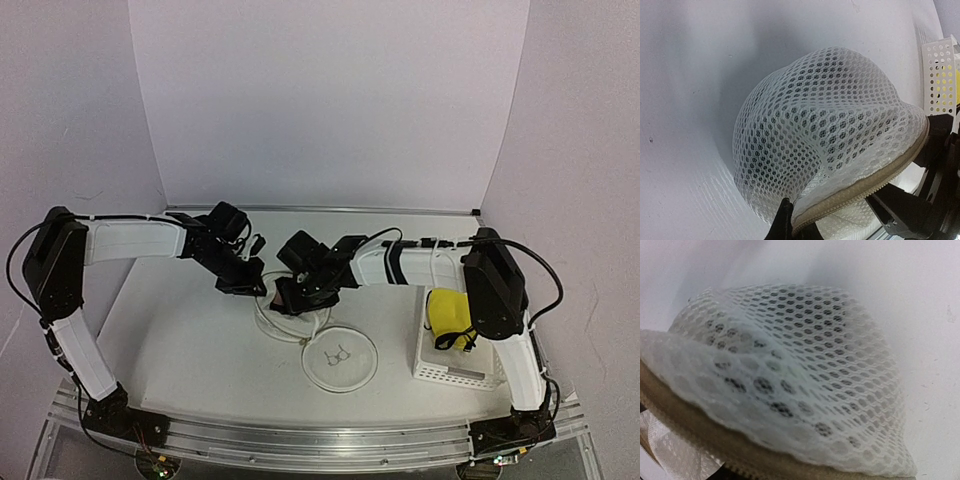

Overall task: Unzip the laundry bag and remove the bra
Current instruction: Adjust the bra in the laundry bag.

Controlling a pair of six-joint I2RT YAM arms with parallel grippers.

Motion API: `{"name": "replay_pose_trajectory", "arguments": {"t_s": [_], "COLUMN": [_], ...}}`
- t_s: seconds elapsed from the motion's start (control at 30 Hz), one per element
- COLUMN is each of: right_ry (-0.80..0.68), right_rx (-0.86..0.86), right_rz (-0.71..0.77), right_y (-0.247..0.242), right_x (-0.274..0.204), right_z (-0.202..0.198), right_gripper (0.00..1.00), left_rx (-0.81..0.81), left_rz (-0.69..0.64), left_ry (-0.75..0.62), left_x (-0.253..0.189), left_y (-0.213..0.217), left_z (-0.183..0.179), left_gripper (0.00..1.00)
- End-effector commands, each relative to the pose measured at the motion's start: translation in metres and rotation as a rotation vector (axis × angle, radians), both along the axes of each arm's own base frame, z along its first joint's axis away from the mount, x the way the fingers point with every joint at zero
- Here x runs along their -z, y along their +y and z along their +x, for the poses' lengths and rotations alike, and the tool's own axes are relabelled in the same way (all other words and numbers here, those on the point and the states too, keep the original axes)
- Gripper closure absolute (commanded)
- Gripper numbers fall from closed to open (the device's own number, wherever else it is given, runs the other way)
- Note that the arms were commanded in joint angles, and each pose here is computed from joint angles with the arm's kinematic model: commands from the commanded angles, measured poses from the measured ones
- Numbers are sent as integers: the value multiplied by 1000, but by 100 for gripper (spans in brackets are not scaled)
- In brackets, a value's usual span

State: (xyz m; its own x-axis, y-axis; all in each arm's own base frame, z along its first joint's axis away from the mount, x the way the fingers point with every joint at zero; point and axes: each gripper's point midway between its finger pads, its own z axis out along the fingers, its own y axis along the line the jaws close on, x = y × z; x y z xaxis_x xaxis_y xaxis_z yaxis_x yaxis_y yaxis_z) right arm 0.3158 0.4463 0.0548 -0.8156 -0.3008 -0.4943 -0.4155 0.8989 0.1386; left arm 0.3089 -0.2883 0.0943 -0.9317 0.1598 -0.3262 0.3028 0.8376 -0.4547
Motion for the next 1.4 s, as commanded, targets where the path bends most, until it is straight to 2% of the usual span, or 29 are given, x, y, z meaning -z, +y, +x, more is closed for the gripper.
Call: {"name": "replay_pose_trajectory", "arguments": {"t_s": [0.0,0.27,0.7,1.0,1.37], "right_ry": [-81,-26,49,-34,-79], "right_rx": [92,87,32,15,-15], "right_rz": [-27,13,99,142,220], "right_y": [-18,-13,10,12,23], "right_x": [-10,3,24,-13,-51], "right_z": [27,36,30,36,39], "right_gripper": [42,34,33,33,33], "left_rx": [16,27,14,5,1], "left_rz": [-50,-47,28,94,114], "left_ry": [-39,-34,-2,30,33], "left_x": [-19,-16,13,40,46], "left_y": [-17,-23,-11,0,5], "left_z": [11,11,7,2,0], "left_gripper": [100,100,100,100,100]}}
